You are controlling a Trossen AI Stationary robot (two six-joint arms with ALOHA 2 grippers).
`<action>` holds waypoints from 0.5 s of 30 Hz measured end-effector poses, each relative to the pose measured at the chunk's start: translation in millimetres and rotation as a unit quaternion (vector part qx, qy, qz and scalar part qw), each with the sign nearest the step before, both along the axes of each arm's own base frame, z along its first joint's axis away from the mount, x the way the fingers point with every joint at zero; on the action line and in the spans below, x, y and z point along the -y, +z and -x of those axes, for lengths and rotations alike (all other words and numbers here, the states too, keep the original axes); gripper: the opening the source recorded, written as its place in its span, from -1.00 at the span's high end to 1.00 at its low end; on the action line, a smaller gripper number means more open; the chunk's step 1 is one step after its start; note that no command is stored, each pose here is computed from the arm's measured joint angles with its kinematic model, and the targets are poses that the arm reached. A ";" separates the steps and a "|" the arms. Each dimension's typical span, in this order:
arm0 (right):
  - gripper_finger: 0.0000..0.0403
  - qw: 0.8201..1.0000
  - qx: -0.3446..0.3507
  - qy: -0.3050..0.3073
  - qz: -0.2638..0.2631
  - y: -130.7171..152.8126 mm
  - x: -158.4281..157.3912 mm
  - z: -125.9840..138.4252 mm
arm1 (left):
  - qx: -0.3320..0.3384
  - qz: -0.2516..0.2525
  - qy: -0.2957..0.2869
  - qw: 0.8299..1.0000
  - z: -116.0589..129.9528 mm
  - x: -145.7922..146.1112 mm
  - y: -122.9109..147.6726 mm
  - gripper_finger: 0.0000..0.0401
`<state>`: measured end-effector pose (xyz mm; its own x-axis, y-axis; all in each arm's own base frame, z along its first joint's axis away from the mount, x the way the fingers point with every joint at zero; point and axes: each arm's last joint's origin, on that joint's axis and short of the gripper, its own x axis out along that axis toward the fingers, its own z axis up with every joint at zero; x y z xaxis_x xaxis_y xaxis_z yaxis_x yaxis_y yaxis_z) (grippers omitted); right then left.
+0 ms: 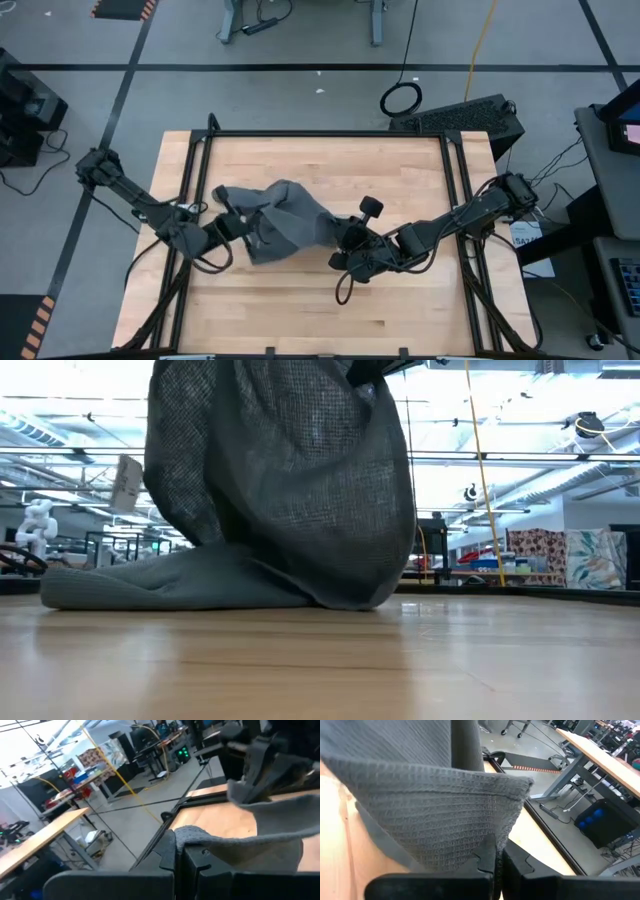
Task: Roll towel into tight, uniform cylinder
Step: Roll the gray towel
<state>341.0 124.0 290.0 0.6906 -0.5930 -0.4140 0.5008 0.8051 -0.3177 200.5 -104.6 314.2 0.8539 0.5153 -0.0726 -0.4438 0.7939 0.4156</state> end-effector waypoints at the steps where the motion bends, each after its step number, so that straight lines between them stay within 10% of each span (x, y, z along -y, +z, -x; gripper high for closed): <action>1: 0.98 1.000 -0.003 -0.001 0.002 -2.2 -0.1 -1.2 | 0.001 0.001 0.000 1.000 0.1 -0.1 0.2 0.99; 15: 0.98 0.999 -0.033 -0.001 0.010 -20.2 -4.9 -6.2 | -0.009 -0.007 0.012 1.000 -0.3 -0.9 -2.6 0.99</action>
